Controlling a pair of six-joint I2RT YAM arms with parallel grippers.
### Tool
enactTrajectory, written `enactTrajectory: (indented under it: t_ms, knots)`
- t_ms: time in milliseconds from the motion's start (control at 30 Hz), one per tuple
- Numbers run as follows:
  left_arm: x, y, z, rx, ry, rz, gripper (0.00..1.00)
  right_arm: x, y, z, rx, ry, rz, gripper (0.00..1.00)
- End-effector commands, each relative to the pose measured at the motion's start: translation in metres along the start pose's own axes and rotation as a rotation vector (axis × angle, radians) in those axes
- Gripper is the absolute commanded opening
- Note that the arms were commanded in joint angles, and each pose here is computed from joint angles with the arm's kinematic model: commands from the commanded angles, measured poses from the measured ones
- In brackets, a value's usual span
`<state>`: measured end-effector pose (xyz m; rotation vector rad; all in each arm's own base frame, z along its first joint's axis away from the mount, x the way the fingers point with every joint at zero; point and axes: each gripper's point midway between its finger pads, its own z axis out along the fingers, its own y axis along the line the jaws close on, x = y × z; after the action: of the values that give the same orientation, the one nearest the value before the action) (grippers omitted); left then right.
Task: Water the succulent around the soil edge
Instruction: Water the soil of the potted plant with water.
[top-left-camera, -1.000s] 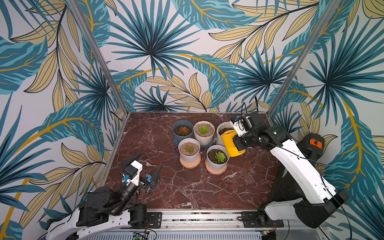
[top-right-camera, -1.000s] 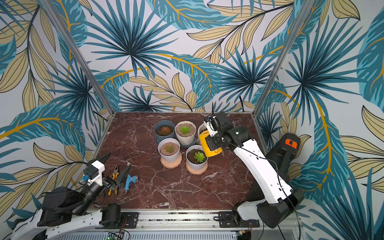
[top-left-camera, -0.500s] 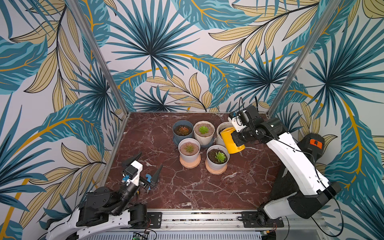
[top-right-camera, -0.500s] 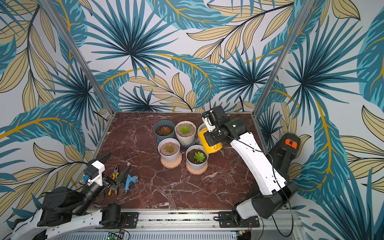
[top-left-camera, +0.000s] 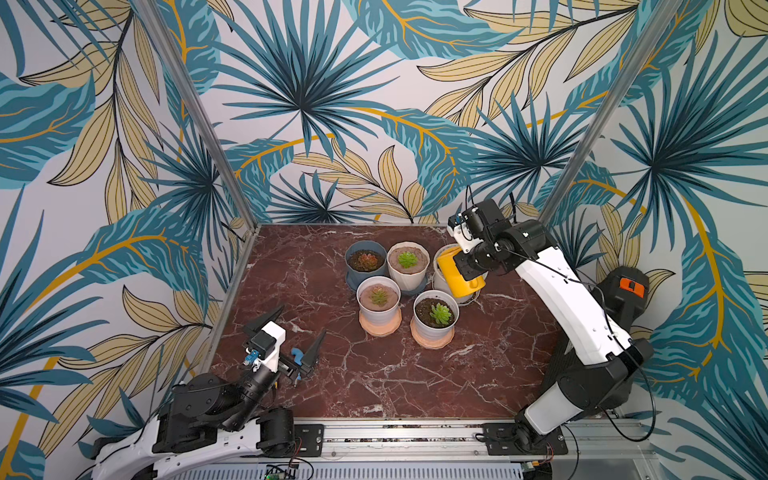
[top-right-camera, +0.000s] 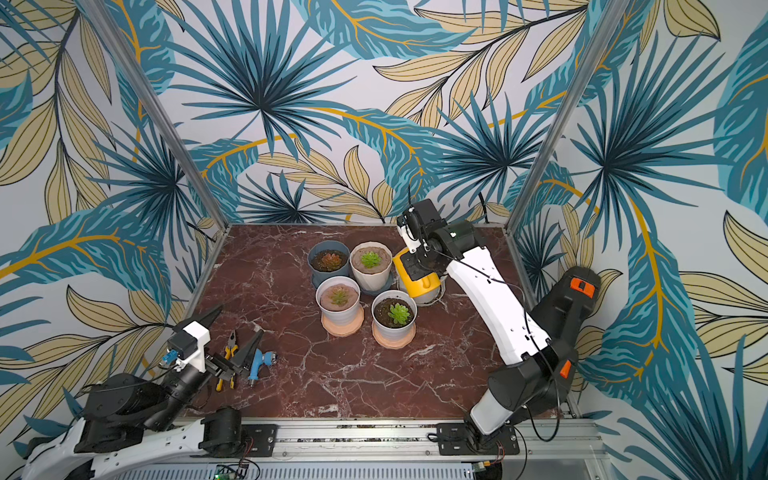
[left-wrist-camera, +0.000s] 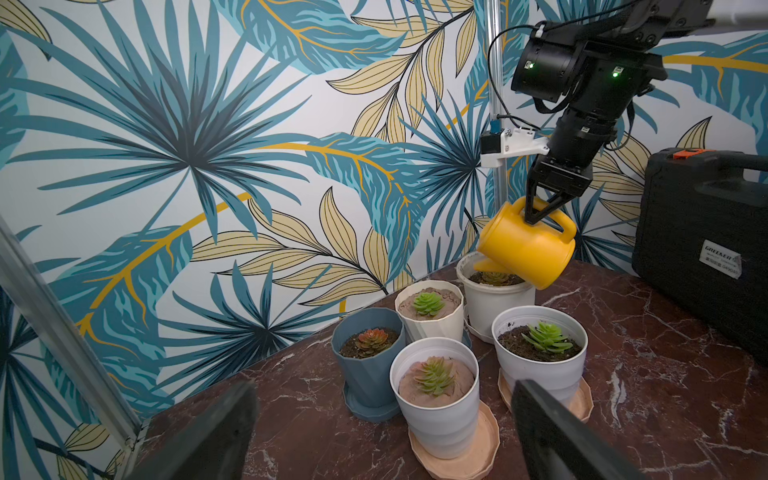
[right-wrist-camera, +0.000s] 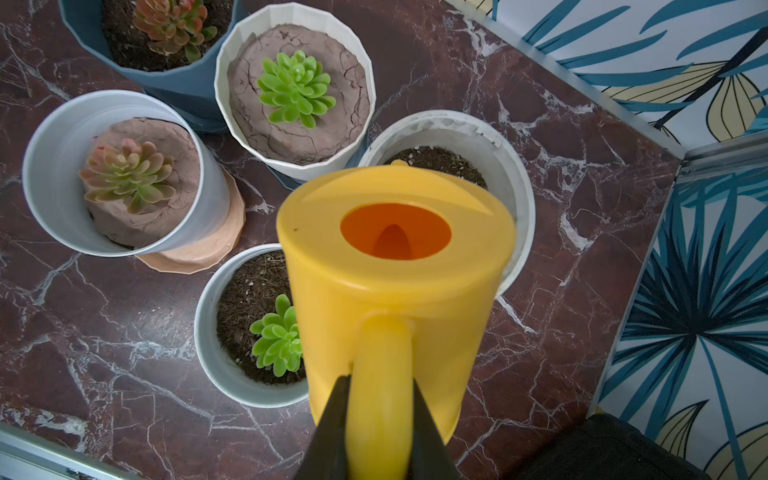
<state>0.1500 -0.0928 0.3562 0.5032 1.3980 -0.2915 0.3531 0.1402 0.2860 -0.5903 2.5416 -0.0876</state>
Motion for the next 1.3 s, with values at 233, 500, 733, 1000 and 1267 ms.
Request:
enactTrajectory:
  t_ms: [233,500,733,1000,1267]
  knots:
    - [-0.005,0.003,-0.003,0.002,-0.021,-0.023,1.00,-0.010,-0.010,-0.012,0.036,-0.030,-0.004,0.00]
    - [-0.006,0.003,-0.003,0.001,-0.024,-0.021,1.00,-0.017,-0.026,-0.017,0.042,-0.069,0.044,0.00]
    - [-0.006,0.003,-0.003,0.001,-0.024,-0.023,1.00,-0.020,-0.030,0.002,-0.001,-0.047,0.074,0.00]
    - [-0.005,0.004,-0.003,-0.001,-0.024,-0.022,1.00,-0.022,-0.025,0.018,-0.036,-0.016,0.074,0.00]
    - [-0.005,0.004,-0.004,-0.003,-0.023,-0.021,1.00,-0.024,-0.033,0.010,-0.008,-0.035,0.086,0.00]
